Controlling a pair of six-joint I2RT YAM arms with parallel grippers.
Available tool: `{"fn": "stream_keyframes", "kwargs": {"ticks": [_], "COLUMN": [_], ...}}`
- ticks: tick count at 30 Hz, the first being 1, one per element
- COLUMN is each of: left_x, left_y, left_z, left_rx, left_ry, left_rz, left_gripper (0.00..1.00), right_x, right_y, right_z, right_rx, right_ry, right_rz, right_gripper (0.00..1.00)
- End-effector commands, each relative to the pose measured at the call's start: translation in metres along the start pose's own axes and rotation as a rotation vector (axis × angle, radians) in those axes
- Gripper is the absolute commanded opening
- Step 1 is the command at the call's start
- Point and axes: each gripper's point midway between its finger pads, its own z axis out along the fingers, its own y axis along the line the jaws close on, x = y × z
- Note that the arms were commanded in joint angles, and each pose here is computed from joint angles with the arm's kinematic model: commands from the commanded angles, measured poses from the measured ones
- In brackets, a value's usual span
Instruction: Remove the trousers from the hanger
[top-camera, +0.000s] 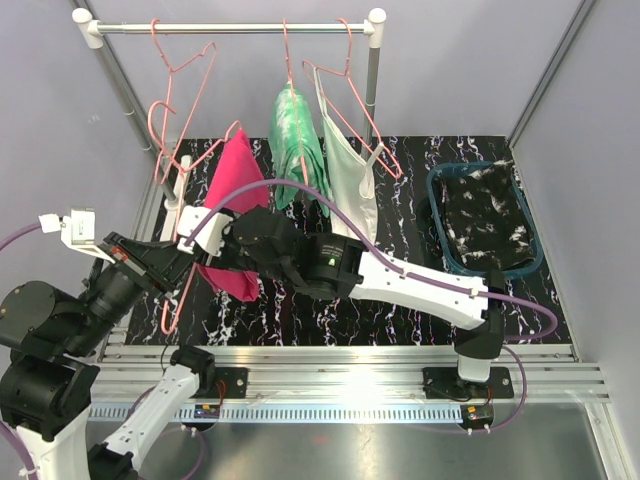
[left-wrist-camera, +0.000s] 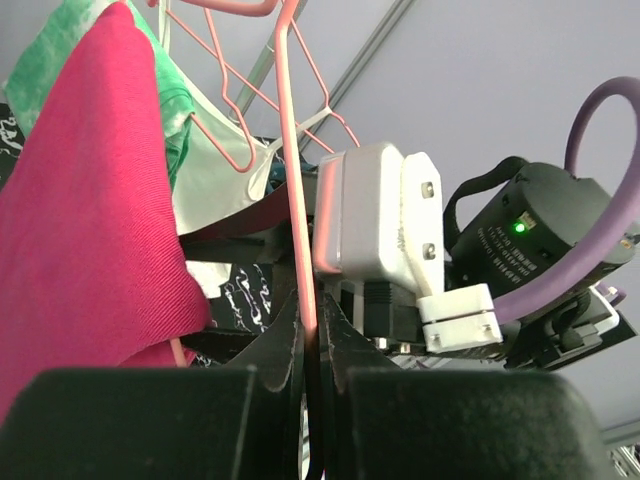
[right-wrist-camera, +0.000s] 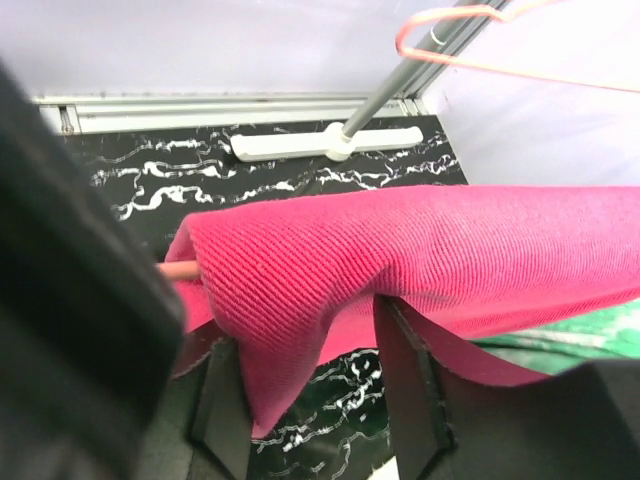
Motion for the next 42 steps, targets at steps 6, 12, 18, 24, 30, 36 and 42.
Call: {"fn": "stream_keyframes", "kwargs": {"ticks": [6,12,18,24,30,36,42], "left_x": [-0.051,-0.048,-0.043,-0.033,-0.021,-0.009,0.003], "left_y": [-0.05,-0.035,-0.007,0.023,0.039,0.055,0.071], "left_z": [-0.02,-0.017,-0.011,0.001,0.015,0.016,0.011], "left_rx": [0.188,0.126,0.014,-0.096,-0.123,-0.17,-0.226], "left_ry": [-0.221,-0.221,-0.226,-0.208,-0.177,-0.159,-0.145], "left_rz": [0.118,0.124,0.137,0.142,0.133,0.132,0.133], "left_gripper": [0.0,0.0,0.0,0.0,0.0,0.0,0.0], "right_x": [-0.054,-0.078,-0.102,-0.116,-0.12,-0.127,-0.151], "right_y": [-0.024,-0.032,-0.055,-0.072,-0.082,-0.108,-0.132], "right_z": [0.002,-0.019,-0.057,-0.093,-0.111,-0.141,-0.175], "right_rx": [0.099,0.132,0.191,0.206,0.216,0.289,0.312], "right_ry": [-0.183,-0.288,-0.388,-0.429,-0.415,-0.424,-0.462], "right_rz": [0.076,0.143,0.232,0.256,0.238,0.228,0.207], "right_gripper": [0.34,0.0,0.0,0.0,0.0,0.0,0.0]}}
